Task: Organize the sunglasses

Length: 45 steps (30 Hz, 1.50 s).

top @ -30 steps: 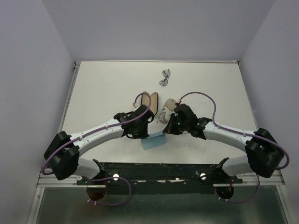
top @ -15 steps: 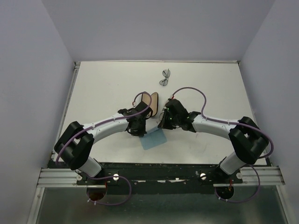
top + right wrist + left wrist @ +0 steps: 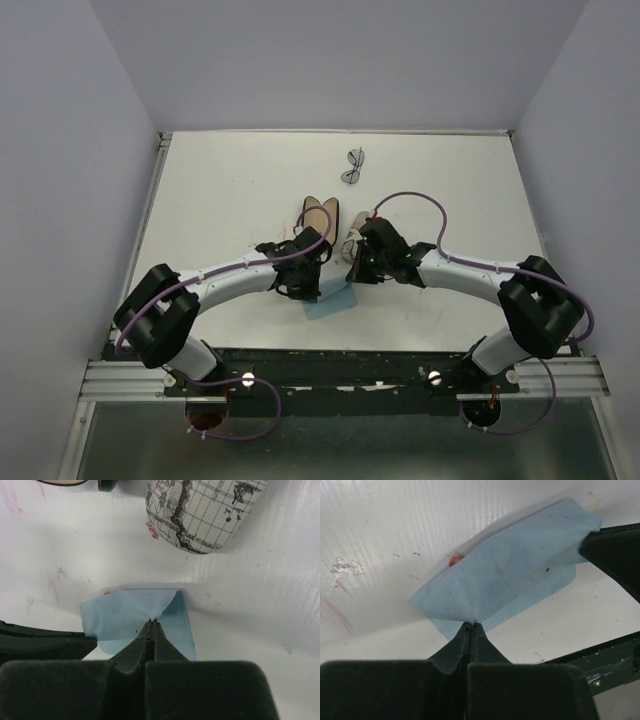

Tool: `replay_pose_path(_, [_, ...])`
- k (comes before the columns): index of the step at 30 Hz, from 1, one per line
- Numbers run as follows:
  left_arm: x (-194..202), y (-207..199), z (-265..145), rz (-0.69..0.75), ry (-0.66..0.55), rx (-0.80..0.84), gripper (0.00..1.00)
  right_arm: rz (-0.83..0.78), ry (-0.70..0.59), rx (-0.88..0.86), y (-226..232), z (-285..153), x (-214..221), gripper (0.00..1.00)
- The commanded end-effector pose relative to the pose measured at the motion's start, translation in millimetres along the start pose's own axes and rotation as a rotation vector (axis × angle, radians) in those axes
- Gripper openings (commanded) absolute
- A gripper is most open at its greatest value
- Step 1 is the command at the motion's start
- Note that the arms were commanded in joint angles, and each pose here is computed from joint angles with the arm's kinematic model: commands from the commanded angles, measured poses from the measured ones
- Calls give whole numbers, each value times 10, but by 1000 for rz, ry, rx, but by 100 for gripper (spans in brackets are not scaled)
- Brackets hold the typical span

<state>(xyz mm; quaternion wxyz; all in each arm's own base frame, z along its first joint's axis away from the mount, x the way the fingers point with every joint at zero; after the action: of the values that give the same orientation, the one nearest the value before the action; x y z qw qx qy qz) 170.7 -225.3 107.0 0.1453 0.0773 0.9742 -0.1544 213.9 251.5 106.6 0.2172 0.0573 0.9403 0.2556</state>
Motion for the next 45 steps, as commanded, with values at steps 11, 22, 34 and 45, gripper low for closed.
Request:
replay_pose_path(11, [226,-111,-25,-4,15,5,0,-12,117,-22,-159,-155,276,1])
replay_pose_path(22, [297,-125,-17,20,33,-8,0,-8,152,-27,-220,-147,363,1])
replay_pose_path(34, [339,-106,38,36,71,-37,3,-6,191,-8,-281,-97,433,1])
replay_pose_path(45, [406,-49,-76,48,73,-32,42,-13,230,16,-348,-104,499,12])
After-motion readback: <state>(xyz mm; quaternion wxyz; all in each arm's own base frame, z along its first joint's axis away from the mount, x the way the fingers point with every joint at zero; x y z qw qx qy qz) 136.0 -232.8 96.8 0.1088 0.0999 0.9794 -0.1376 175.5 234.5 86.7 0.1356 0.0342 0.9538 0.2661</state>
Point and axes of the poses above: each gripper's point midway between its finger pads, its own z axis out along the fingers, its own y axis along the line the jaws close on, x = y × z, the point moved 7 cm from there along -z, back along the fingers, and after that the axes turned 5 degrees about z, right-handed, at the moved point
